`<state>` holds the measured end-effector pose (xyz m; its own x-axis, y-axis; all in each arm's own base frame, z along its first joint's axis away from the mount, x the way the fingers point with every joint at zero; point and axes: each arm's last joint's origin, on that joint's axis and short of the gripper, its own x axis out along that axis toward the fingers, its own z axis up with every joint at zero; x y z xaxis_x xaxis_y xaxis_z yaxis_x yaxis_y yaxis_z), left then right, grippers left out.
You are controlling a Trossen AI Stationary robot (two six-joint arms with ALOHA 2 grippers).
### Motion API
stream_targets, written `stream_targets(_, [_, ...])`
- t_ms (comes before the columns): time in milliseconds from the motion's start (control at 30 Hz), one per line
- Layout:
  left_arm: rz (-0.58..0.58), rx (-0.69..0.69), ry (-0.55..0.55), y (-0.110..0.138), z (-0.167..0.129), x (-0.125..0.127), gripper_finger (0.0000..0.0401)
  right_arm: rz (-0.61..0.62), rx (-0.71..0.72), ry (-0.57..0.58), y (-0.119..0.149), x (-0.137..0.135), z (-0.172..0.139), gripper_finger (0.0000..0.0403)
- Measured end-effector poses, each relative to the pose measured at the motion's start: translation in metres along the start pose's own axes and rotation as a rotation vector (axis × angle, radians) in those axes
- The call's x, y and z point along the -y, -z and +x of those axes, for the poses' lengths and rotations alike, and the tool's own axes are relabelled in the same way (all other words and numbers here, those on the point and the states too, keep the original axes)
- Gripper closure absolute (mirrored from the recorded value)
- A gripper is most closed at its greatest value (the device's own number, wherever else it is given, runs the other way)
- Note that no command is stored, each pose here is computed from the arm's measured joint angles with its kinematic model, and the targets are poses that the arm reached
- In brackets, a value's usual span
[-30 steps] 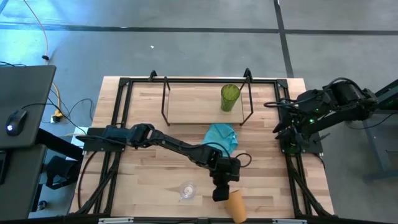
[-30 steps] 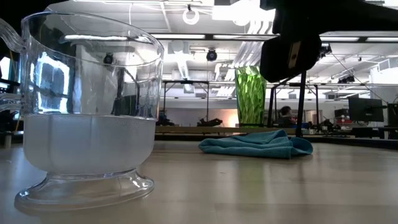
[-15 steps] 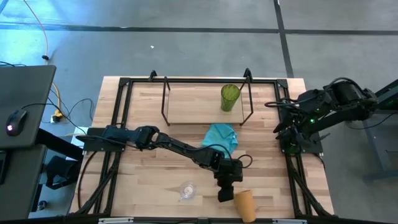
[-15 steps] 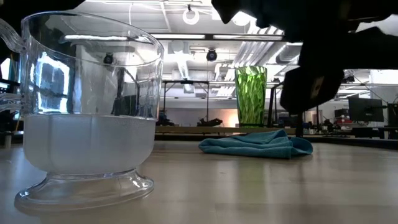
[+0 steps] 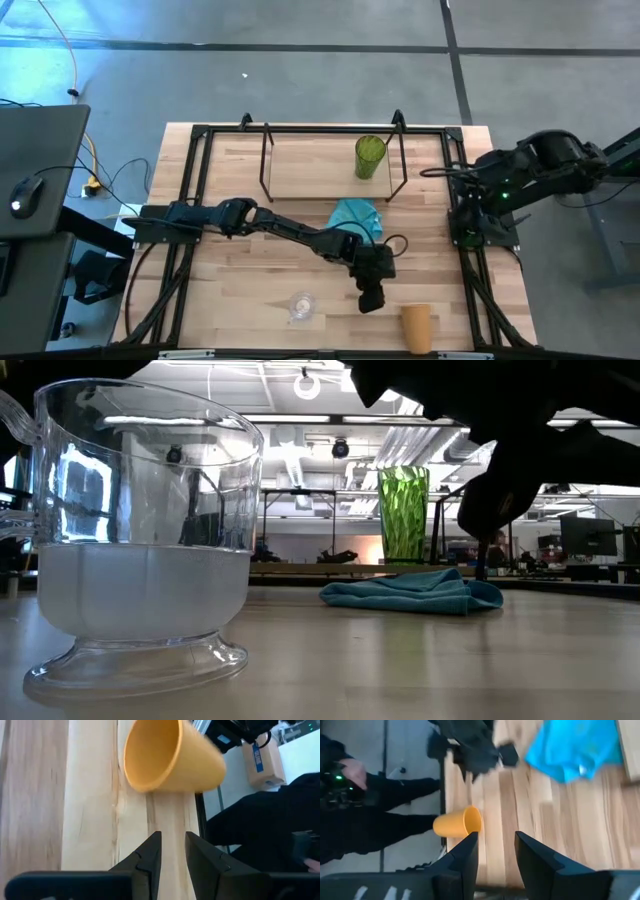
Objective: Stack small to large cups/mugs on shelf
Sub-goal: Put the yellow cup on the shelf
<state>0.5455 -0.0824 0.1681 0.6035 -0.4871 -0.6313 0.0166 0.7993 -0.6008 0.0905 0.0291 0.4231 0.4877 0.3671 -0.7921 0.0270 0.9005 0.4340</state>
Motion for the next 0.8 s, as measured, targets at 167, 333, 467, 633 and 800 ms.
stream_targets(167, [0.006,-0.036,-0.028,0.001,-0.003,-0.008,0.0325,0.097,-0.044,0.0,0.004,0.001,0.0,0.0284])
stream_targets(333, [0.01,-0.073,-0.042,0.003,-0.006,-0.014,0.0325,0.129,-0.055,-0.019,0.004,0.001,0.0,0.0284])
stream_targets(467, [0.007,-0.093,-0.029,0.004,-0.006,-0.015,0.0325,0.127,-0.051,-0.019,0.004,0.0,0.0,0.0284])
stream_targets(633, [0.011,-0.099,-0.019,0.004,-0.006,-0.014,0.0325,0.117,-0.041,-0.008,0.003,0.001,0.0,0.0284])
stream_targets(800, [0.013,-0.099,-0.019,0.004,-0.006,-0.014,0.0325,0.116,-0.04,-0.008,0.003,0.001,0.0,0.0284])
